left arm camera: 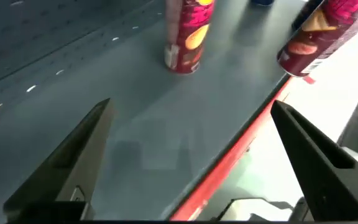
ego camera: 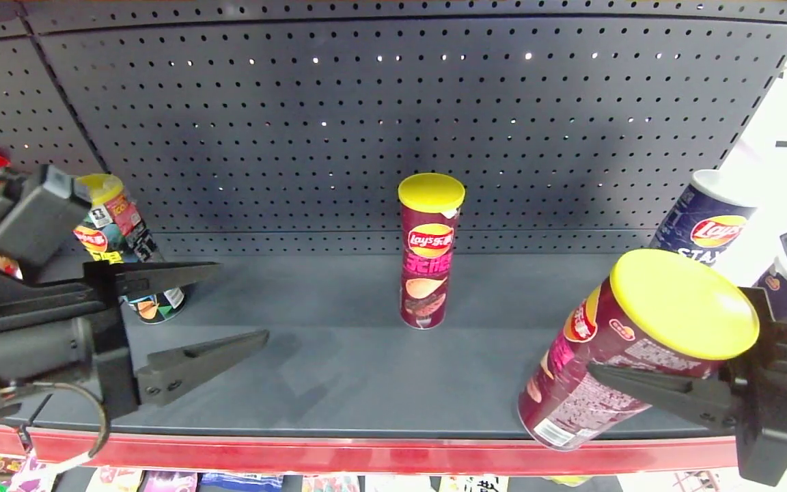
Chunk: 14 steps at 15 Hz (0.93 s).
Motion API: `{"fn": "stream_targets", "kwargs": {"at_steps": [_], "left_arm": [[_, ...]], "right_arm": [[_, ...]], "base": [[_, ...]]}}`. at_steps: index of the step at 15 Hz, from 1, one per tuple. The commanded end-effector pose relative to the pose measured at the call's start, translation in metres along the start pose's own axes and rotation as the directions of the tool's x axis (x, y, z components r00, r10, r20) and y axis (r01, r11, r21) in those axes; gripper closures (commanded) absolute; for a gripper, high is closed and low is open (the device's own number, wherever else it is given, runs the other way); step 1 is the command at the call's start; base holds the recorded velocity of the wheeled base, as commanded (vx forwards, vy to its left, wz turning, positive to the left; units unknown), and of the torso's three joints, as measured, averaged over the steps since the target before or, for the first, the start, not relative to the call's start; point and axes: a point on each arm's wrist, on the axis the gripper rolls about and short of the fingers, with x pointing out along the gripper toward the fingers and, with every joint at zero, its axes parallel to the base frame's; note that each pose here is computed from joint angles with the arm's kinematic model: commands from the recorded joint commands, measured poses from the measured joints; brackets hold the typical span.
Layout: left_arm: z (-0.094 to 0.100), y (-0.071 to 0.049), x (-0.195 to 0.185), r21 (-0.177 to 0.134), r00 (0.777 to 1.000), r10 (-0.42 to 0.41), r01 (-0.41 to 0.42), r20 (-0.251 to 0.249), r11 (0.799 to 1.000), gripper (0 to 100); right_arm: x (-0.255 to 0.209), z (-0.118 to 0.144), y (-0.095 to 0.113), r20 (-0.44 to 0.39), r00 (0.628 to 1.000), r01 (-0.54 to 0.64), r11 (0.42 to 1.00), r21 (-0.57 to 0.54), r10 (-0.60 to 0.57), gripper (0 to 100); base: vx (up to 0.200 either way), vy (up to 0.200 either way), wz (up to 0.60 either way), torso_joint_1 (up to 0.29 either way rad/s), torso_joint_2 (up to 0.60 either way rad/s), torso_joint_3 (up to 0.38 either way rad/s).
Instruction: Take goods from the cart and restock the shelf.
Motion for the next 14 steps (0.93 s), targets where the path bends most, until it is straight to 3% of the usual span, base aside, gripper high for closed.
{"fn": "stream_targets", "kwargs": {"at_steps": [1, 2, 3, 6, 10, 14], "left_arm": [[-0.007, 0.02, 0.045, 0.023, 0.998, -0.045, 0.046, -0.046, 0.999, 0], [-0.007, 0.02, 0.045, 0.023, 0.998, -0.045, 0.046, -0.046, 0.999, 0], [-0.004, 0.028, 0.068, 0.047, 0.997, -0.072, 0.073, -0.036, 0.996, 0], [0.009, 0.036, 0.105, 0.066, 0.994, -0.111, 0.112, -0.023, 0.991, 0], [0.016, 0.037, 0.143, 0.095, 0.984, -0.179, 0.178, 0.009, 0.979, 0], [0.019, 0.046, 0.166, 0.112, 0.978, -0.204, 0.199, 0.035, 0.974, 0]], "right_arm": [[-0.005, 0.003, 0.0, 0.016, 1.0, 0.018, 1.0, 0.018, -0.019, 100], [-0.005, 0.003, 0.0, 0.016, 1.0, 0.018, 1.0, 0.018, -0.019, 100], [-0.007, 0.002, 0.0, 0.017, 0.999, 0.031, 0.999, 0.023, -0.032, 100], [-0.008, 0.003, 0.001, 0.019, 0.999, 0.034, 0.999, 0.022, -0.034, 100], [-0.008, 0.004, 0.0, 0.023, 0.999, 0.036, 0.999, 0.027, -0.037, 100], [-0.008, 0.003, 0.0, 0.018, 0.999, 0.038, 0.998, 0.041, -0.038, 100]], "base": [[0.0, 0.0, 0.0, 0.0, 0.0, 0.0], [0.0, 0.0, 0.0, 0.0, 0.0, 0.0], [0.0, 0.0, 0.0, 0.0, 0.0, 0.0], [0.0, 0.0, 0.0, 0.0, 0.0, 0.0], [0.0, 0.0, 0.0, 0.0, 0.0, 0.0], [0.0, 0.0, 0.0, 0.0, 0.0, 0.0]]}}
